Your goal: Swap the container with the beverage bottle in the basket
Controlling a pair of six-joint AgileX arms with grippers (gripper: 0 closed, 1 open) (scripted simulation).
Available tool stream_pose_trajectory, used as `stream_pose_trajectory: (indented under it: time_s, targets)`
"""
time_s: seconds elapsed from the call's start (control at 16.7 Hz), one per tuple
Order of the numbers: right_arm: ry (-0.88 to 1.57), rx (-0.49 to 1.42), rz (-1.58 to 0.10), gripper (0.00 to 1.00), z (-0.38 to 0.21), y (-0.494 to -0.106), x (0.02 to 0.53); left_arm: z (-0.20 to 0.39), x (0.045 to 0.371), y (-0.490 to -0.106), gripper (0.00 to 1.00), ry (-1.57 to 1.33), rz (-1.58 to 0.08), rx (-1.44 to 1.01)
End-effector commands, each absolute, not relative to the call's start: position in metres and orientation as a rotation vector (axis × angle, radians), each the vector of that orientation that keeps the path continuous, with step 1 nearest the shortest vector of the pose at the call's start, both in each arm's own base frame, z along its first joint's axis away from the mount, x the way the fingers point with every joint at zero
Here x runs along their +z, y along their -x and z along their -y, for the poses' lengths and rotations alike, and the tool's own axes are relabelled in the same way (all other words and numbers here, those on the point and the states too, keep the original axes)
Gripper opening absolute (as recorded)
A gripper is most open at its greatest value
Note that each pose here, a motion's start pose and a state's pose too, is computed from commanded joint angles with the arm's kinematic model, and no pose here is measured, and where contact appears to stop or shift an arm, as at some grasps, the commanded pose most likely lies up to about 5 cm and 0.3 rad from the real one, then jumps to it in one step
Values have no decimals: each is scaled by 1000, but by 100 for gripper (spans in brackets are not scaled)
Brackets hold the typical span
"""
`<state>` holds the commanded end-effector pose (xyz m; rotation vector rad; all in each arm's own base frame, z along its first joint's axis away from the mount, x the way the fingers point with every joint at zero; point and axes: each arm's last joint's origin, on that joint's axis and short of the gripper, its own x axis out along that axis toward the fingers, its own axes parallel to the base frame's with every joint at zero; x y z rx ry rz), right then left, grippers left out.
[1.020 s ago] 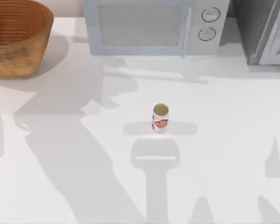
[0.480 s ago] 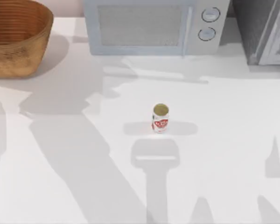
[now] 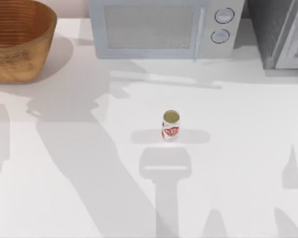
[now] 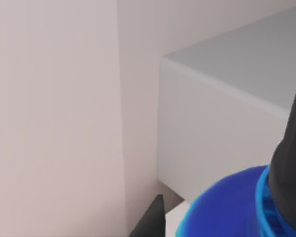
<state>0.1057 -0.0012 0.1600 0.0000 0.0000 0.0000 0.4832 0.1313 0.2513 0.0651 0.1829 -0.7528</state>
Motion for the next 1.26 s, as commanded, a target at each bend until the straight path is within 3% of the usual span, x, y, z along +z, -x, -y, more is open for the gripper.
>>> stream_pose_trajectory:
  time_s: [0.12,0.9,1.26]
  targets:
    - [0,0,0,100,1,-106,160,-131,251,-483,0,-65,-183,-753]
    - [0,0,0,100,1,-106,160,-131,251,-483,98,-65,-183,-753]
    - [0,0,0,100,1,-106,160,-131,251,-483,100,-65,-183,-753]
